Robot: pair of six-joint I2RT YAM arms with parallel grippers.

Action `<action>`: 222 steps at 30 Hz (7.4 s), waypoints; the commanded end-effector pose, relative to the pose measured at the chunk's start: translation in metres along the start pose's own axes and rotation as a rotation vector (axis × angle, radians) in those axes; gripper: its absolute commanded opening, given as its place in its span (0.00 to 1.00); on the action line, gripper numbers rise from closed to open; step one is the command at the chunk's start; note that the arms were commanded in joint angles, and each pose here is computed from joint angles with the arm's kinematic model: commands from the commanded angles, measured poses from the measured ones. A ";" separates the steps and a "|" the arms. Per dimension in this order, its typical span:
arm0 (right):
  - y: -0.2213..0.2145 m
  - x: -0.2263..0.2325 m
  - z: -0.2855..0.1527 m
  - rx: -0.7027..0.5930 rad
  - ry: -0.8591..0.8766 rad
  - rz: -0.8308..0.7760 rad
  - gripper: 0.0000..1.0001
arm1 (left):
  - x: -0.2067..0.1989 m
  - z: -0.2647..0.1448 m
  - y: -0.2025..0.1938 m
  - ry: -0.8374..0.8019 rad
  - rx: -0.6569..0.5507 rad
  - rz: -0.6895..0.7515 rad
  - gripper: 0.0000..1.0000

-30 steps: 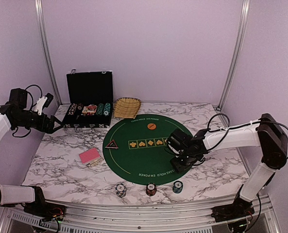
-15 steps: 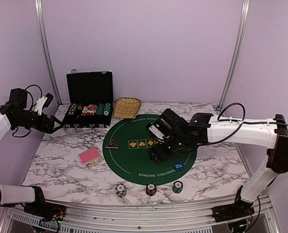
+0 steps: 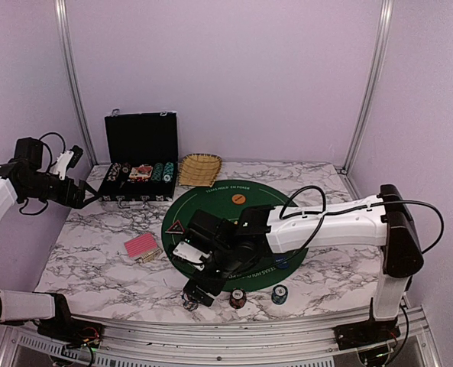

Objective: Distribute texas hold em gaming equipment

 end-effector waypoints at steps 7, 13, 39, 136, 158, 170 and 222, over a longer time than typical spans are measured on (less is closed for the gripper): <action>0.011 0.033 0.010 0.008 0.080 -0.116 0.99 | -0.003 -0.009 0.003 0.005 -0.011 -0.004 0.99; 0.009 0.033 0.026 0.036 0.071 -0.131 0.95 | -0.005 -0.011 0.004 0.001 -0.012 0.001 0.99; 0.009 0.038 0.047 0.048 0.099 -0.145 0.53 | -0.005 -0.011 0.002 0.006 -0.006 0.015 0.99; 0.071 -0.055 -0.003 -0.142 -0.085 0.058 0.89 | 0.002 -0.010 -0.009 0.046 0.045 0.011 0.99; 0.014 0.049 0.026 0.045 0.115 -0.180 0.91 | 0.001 -0.015 -0.004 0.058 0.033 0.016 0.99; 0.008 0.039 0.045 0.067 0.032 -0.193 0.79 | -0.002 -0.017 0.000 0.037 0.021 0.016 0.99; 0.056 -0.031 -0.005 -0.077 -0.013 -0.010 0.00 | -0.008 -0.021 0.003 0.018 0.005 0.029 0.99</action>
Point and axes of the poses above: each gripper's point midway between its finger pads, its own z axis out along the fingers, its own x axis along the line the jaws close on, y = z × x, the point moved 2 cm from there along -z, back along the fingers, and after that the axes turned 4 degrees about z, right-handed, at the moved point
